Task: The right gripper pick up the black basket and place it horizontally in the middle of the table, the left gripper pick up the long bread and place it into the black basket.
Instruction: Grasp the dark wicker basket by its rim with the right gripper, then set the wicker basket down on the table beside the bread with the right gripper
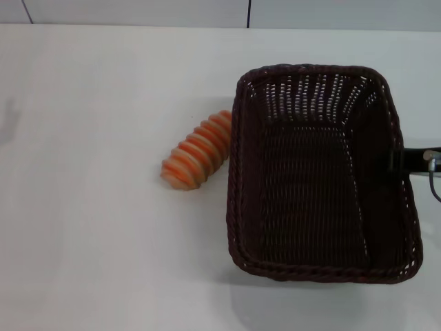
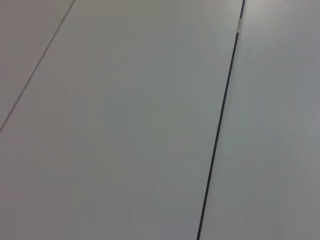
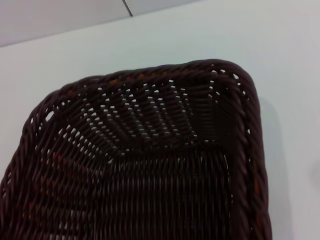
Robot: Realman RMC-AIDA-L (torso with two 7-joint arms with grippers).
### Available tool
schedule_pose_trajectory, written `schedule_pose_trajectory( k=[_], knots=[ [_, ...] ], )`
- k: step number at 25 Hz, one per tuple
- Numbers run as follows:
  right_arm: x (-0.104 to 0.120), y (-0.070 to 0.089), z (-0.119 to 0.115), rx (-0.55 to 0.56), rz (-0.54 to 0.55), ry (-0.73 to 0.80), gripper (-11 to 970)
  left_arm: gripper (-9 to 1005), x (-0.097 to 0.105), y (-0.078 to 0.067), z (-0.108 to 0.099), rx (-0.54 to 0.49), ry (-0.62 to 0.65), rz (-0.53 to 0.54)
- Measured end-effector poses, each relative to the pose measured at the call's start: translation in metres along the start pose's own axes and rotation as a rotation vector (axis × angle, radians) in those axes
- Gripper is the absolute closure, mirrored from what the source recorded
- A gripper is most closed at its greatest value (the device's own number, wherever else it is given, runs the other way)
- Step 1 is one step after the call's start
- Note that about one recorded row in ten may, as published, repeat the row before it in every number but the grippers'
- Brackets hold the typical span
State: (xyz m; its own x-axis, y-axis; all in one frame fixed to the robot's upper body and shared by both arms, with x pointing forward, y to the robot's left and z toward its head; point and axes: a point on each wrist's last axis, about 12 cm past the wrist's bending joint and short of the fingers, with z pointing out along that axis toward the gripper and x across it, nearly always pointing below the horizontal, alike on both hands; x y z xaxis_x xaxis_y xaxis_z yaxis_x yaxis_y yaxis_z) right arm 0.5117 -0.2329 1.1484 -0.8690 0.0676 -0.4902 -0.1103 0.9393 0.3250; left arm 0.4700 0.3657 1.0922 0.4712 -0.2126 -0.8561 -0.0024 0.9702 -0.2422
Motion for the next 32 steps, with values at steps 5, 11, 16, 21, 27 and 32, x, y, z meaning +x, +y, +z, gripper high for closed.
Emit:
schedule_pose_trajectory(
  k=[5,11,16,21,27,32],
  knots=[
    [-0.011,0.003,-0.007,0.02,-0.047,-0.079,807,149,-0.001,0.0,0.001,0.001,-0.006,0.001],
    [-0.029,0.013,-0.037,0.07,-0.184,-0.337,809,149,-0.002,0.003,0.003,-0.025,-0.014,0.012],
    [-0.049,0.032,-0.056,0.093,-0.439,-0.465,810,149,-0.001,0.004,0.004,-0.034,-0.004,0.027],
    [-0.065,0.049,-0.063,0.111,-0.655,-0.516,810,150,-0.002,0.003,0.006,-0.039,0.001,0.032],
    [-0.081,0.088,-0.066,0.008,-0.969,-0.546,811,150,-0.003,0.002,0.011,-0.047,0.022,0.047],
    [-0.085,0.116,-0.068,-0.215,-1.112,-0.483,810,150,-0.002,0.0,0.014,-0.049,0.032,0.046]
  ],
)
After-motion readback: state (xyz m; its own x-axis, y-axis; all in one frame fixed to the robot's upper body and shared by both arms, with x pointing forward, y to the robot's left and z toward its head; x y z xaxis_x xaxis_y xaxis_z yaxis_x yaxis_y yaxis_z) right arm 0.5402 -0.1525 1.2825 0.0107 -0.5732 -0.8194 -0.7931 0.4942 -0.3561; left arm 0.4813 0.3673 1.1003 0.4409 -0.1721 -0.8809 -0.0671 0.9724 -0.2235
